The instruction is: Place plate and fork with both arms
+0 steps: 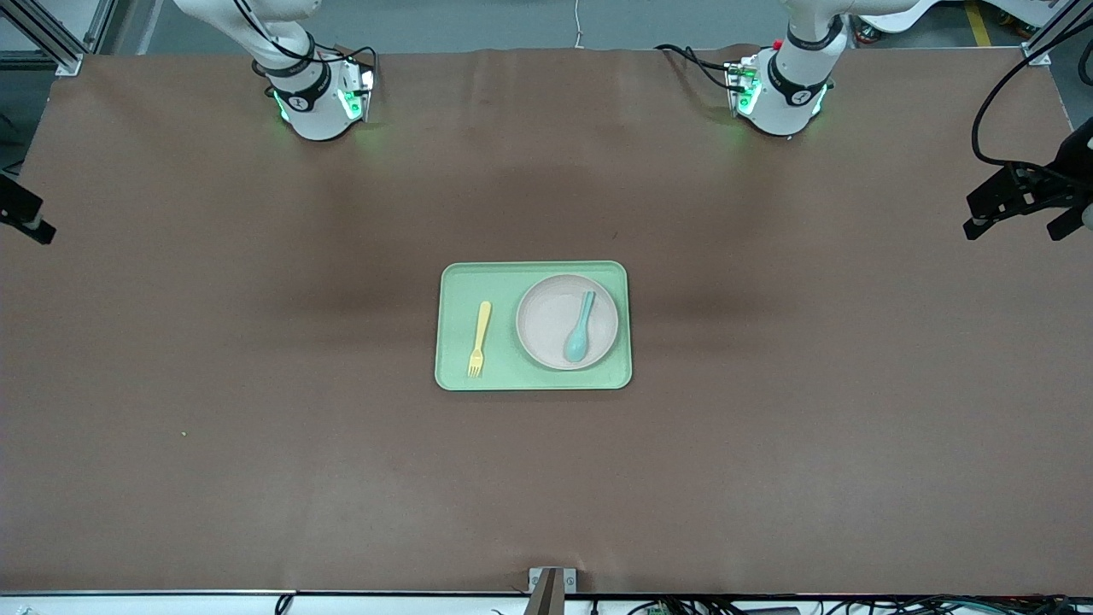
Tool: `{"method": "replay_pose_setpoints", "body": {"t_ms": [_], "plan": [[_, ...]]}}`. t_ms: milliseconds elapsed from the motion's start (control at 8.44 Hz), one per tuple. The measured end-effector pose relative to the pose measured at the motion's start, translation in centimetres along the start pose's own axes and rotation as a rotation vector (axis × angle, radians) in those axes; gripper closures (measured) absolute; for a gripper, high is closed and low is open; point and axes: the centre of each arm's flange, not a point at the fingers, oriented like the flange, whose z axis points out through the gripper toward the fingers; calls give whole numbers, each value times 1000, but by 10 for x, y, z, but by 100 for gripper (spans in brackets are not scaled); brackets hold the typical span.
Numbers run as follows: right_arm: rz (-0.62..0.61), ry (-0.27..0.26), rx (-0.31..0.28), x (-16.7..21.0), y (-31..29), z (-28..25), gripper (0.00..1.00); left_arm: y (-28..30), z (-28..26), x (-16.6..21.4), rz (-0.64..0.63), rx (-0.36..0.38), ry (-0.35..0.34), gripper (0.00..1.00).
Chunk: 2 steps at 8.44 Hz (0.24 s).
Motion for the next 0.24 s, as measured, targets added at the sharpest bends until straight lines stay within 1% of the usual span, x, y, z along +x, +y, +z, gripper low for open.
{"method": "replay_pose_setpoints", "body": {"t_ms": [237], "plan": [[-2, -2, 0, 1, -1, -1, 0, 0, 0, 0, 0, 0, 0, 0]]}}
